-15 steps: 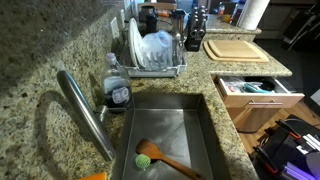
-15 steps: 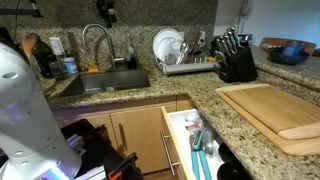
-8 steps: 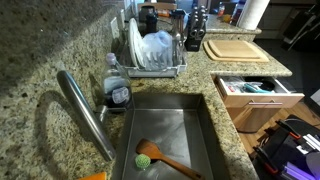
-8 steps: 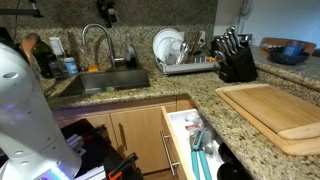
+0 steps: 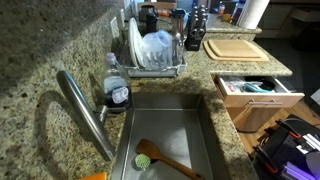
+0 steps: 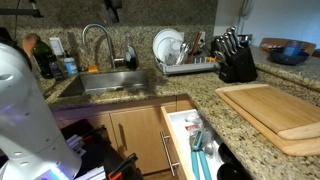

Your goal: Pick up the blue can opener from the top drawer and put it on the countertop

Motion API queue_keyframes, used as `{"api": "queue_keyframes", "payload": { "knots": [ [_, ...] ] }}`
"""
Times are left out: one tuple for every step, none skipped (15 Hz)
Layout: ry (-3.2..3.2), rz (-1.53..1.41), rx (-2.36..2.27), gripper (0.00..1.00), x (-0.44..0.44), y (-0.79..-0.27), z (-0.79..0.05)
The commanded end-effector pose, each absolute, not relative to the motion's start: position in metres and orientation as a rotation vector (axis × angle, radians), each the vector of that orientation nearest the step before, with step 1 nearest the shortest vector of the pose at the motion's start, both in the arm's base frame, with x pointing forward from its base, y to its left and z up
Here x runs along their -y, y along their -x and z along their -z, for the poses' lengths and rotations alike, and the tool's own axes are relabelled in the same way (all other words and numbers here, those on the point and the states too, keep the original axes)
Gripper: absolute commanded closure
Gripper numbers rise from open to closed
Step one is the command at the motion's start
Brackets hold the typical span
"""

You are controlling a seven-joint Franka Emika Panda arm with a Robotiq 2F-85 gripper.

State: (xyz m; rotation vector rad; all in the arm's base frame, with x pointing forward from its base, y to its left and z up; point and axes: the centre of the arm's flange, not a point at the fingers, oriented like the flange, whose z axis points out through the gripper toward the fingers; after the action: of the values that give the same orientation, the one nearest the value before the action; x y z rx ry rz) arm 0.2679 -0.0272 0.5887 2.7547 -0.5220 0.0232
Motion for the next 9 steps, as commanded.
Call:
{"api": "queue_keyframes", "payload": {
  "knots": [
    [-2.777,-0.027,0.533,0.00,0.041,-0.262,-0.592],
    [-2.782,-0.034,0.538,0.00,0.042,-0.261,-0.594],
    [-2.775,-0.036,0.529,0.00,0.037,-0.262,-0.594],
    [-2.842,0.077,0.369,0.00,0.041,-0.260,-0.590],
    [-2.870,0.086,0.326,0.00,0.057,-0.262,-0.586],
    [-2.897,0.134,0.289,0.00,0.084,-0.265,-0.575],
    [-2.922,0.178,0.255,0.00,0.112,-0.265,-0.570],
    [-2.930,0.256,0.249,0.00,0.138,-0.264,-0.560],
    [-2.934,0.327,0.253,0.00,0.164,-0.263,-0.553]
  ]
}}
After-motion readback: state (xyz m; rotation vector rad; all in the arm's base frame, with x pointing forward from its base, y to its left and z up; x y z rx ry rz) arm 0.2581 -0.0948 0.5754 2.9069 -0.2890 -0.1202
